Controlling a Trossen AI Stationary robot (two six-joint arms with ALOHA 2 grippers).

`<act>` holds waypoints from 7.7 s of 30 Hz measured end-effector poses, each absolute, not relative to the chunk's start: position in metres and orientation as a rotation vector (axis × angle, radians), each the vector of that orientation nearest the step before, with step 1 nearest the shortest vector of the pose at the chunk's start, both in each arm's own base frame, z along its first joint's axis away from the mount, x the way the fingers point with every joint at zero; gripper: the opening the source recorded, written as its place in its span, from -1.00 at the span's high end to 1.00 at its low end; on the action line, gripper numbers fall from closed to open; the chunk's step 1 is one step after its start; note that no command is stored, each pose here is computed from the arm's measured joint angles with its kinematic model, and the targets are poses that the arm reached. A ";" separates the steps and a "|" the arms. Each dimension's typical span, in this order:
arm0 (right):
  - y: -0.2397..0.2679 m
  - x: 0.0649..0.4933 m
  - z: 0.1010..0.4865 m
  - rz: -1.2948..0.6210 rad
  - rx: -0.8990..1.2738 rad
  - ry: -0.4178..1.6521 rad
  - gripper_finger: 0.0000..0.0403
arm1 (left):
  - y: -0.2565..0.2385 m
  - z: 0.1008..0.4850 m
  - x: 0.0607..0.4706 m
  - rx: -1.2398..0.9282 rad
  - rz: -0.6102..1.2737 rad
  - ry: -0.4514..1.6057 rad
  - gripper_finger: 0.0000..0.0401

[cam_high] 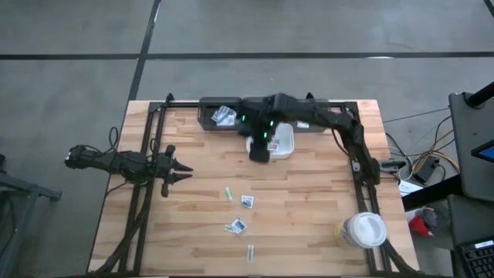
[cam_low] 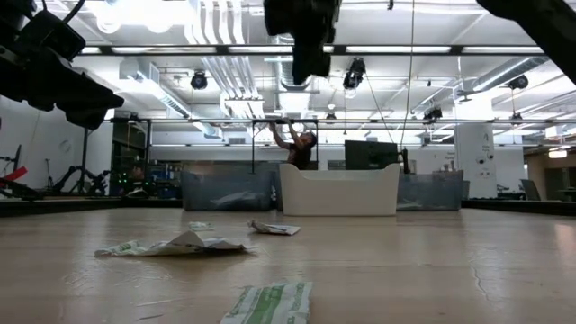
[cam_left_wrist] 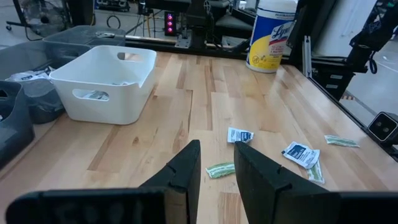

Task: Pick & Place First Aid Supplies
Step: Put the top blue alcohol pad into the middle gray bin

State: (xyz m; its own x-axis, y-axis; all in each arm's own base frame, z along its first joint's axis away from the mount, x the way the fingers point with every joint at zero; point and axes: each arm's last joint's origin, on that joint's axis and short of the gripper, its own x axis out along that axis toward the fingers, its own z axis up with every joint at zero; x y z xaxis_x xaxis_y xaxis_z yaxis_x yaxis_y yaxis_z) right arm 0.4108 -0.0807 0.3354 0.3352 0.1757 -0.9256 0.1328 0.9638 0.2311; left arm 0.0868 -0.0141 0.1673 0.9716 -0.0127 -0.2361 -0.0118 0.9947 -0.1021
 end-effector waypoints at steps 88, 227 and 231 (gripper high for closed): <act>0.060 0.482 0.149 -0.237 0.072 1.624 0.55 | -0.015 0.167 0.087 -0.142 -0.033 0.251 0.53; -0.179 0.427 0.273 -0.778 0.113 1.108 0.96 | -0.015 0.167 0.087 -0.127 -0.026 0.248 0.53; -0.222 0.401 0.268 -0.765 0.261 1.159 0.96 | -0.015 0.167 0.087 -0.127 -0.024 0.248 0.53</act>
